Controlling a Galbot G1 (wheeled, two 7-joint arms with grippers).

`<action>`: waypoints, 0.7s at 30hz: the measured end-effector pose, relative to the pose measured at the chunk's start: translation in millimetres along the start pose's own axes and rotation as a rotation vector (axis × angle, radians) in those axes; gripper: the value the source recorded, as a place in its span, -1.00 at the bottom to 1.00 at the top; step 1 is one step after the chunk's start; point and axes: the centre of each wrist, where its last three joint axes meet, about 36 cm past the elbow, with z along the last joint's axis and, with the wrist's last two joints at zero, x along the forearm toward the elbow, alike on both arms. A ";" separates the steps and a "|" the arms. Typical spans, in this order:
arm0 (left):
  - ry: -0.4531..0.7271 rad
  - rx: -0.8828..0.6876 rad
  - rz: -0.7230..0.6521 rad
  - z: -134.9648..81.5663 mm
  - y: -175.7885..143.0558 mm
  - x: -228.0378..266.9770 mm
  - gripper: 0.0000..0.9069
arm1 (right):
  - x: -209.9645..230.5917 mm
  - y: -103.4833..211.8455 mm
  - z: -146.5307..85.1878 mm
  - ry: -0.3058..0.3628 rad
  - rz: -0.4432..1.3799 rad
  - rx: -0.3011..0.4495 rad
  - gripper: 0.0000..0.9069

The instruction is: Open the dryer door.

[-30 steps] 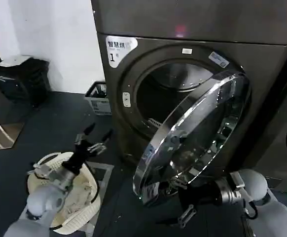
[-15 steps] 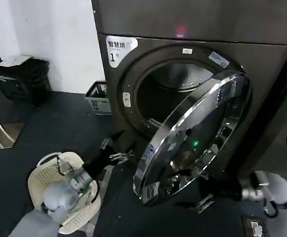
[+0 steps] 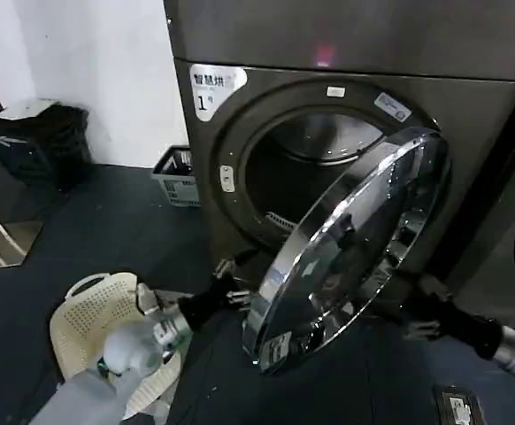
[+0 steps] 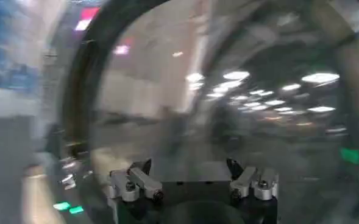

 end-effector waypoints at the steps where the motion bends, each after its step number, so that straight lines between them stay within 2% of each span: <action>1: 0.006 0.001 0.009 0.8 -0.1 -1.9 1.00 | 4.5 2.8 -2.0 0.008 0.041 -0.002 1.00; 5: 0.017 0.037 0.061 4.9 -6.9 -13.7 1.00 | 24.8 15.9 -9.1 0.046 0.243 0.008 1.00; 9: 0.020 0.062 0.123 5.2 -16.1 -29.7 1.00 | 46.6 28.3 -15.6 0.086 0.483 -0.015 1.00; 15: 0.014 0.067 0.200 -0.1 -30.4 -54.1 1.00 | 85.5 36.5 -22.1 0.135 0.784 0.017 1.00; 21: 0.026 0.064 0.281 1.6 -44.5 -78.7 1.00 | 123.3 38.9 -41.5 0.231 0.925 0.012 1.00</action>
